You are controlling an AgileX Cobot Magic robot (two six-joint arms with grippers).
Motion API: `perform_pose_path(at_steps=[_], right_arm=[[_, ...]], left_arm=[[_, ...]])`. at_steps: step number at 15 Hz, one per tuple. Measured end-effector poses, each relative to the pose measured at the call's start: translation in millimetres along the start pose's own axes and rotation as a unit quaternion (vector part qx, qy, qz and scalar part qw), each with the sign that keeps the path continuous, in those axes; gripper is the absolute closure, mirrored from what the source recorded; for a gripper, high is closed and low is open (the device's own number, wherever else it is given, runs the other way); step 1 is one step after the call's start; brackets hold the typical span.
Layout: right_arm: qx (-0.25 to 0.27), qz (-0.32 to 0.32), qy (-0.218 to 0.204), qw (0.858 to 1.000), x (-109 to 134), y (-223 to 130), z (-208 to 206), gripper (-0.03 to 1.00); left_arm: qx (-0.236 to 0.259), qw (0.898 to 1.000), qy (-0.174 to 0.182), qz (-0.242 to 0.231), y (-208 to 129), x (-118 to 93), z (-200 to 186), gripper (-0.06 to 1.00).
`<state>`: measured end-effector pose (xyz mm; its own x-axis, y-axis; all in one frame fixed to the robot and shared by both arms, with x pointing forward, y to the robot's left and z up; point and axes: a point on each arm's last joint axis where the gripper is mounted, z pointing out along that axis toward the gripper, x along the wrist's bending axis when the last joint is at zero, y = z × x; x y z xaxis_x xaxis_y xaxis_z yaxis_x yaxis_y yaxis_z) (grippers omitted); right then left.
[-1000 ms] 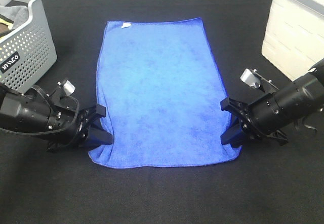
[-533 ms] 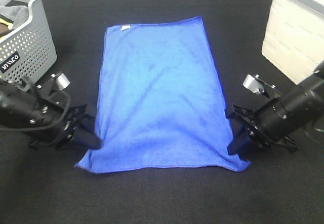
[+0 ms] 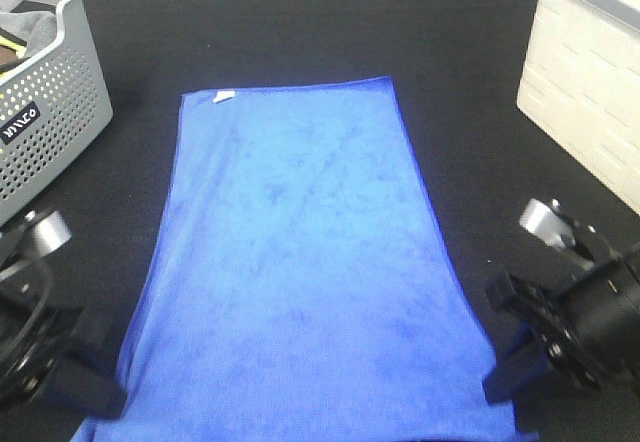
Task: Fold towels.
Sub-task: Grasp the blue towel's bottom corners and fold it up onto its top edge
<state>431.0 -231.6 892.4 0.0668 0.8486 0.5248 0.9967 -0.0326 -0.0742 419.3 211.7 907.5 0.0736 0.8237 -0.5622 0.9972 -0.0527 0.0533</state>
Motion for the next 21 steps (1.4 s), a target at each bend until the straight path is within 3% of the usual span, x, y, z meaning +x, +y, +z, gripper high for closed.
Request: perform_pose_path(at_steps=[2, 5, 9, 11, 12, 14, 19, 21], right_arm=[[0.002, 0.001, 0.0, 1.0, -1.0, -14.2, -1.8, 0.97], [-0.017, -0.013, 0.003, 1.0, 4.5, -4.4, -8.2, 0.97], [-0.089, -0.055, 0.014, 0.994, 38.1, 71.7, -42.4, 0.97], [-0.098, -0.068, 0.01, 0.993, 50.5, 114.0, -52.7, 0.97], [-0.098, -0.068, 0.01, 0.993, 50.5, 114.0, -52.7, 0.97], [-0.111, -0.086, 0.005, 0.99, 64.1, 170.2, -62.0, 0.97], [-0.144, -0.122, 0.002, 0.982, 77.6, 265.4, -59.5, 0.97], [-0.172, -0.134, 0.002, 0.976, 78.3, 298.9, -53.2, 0.97]], left_arm=[[0.001, 1.0, 0.0, -0.014, -16.5, 1.1, -3.0, 0.93], [-0.021, 0.999, 0.012, -0.037, -12.3, 1.8, -5.2, 0.93], [-0.124, 0.992, 0.039, -0.007, 50.5, -14.2, -27.4, 0.93], [-0.134, 0.99, 0.052, 0.006, 91.0, -19.3, -28.0, 0.93], [-0.134, 0.99, 0.052, 0.006, 91.0, -19.3, -28.0, 0.93], [-0.145, 0.987, 0.07, 0.008, 143.4, -17.4, -28.9, 0.93], [-0.212, 0.975, 0.062, 0.014, 247.3, -3.7, -48.4, 0.93], [-0.227, 0.972, 0.063, 0.026, 278.8, 1.4, -39.1, 0.93]])
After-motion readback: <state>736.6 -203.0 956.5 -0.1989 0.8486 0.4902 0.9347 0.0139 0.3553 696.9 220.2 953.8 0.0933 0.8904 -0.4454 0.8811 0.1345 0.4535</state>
